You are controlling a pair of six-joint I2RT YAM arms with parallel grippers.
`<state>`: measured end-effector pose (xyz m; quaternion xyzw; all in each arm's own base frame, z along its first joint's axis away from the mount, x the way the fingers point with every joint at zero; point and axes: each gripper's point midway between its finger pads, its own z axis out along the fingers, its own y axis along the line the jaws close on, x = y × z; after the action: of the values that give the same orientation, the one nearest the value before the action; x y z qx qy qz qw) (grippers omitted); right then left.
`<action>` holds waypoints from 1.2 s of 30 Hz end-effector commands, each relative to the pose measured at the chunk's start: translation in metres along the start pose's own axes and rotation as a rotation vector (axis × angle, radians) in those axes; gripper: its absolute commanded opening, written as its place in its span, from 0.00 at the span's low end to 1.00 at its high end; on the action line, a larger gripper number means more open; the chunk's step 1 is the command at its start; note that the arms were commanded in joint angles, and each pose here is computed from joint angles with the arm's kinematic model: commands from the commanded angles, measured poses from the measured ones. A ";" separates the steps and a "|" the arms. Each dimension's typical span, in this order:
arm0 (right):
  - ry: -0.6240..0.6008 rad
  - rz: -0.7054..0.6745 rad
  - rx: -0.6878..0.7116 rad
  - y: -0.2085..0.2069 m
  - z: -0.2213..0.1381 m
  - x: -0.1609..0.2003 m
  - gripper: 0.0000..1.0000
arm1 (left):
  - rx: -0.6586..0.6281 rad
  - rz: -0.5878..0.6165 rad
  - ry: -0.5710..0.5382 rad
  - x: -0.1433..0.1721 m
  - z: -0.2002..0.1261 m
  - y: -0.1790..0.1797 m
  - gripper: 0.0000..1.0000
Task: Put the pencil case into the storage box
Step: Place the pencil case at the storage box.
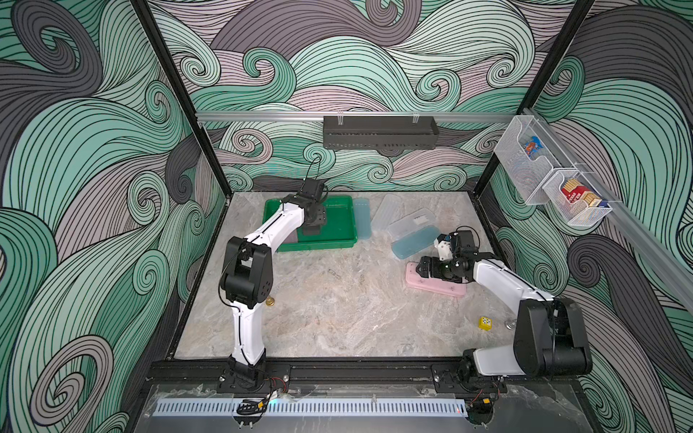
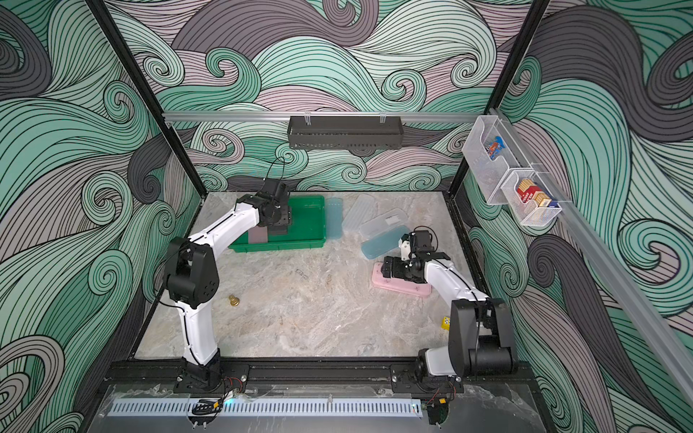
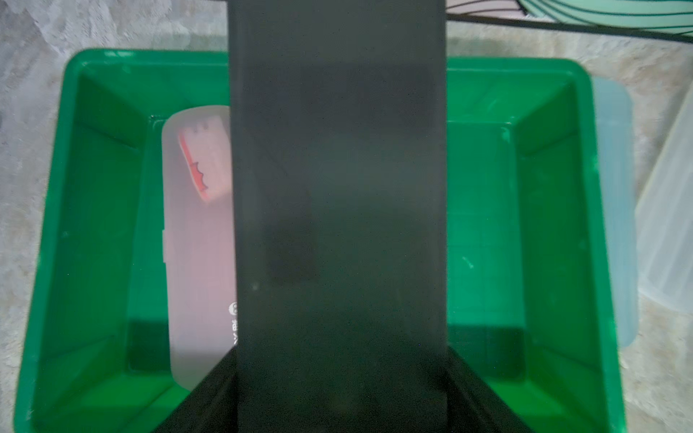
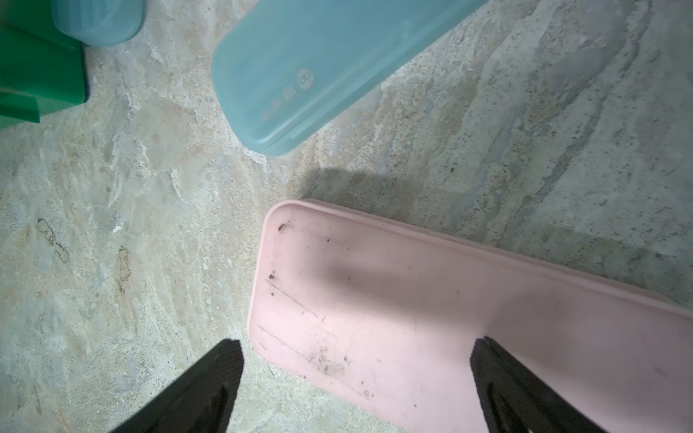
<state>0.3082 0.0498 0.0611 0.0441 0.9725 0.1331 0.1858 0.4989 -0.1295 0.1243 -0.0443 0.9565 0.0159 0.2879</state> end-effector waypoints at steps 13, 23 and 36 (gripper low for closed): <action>-0.002 0.000 -0.019 0.002 -0.001 0.001 0.99 | -0.041 0.005 0.068 0.011 0.046 0.022 0.81; -0.008 -0.001 -0.019 0.003 -0.001 -0.002 0.99 | -0.073 -0.034 0.091 0.021 0.038 0.042 0.89; 0.002 -0.008 -0.021 0.006 0.002 -0.002 0.99 | 0.211 0.044 0.058 0.008 0.029 -0.058 0.92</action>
<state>0.3079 0.0518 0.0609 0.0420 0.9724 0.1367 0.1845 0.5054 -0.1654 0.0932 -0.0018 0.9642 -0.0444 0.2614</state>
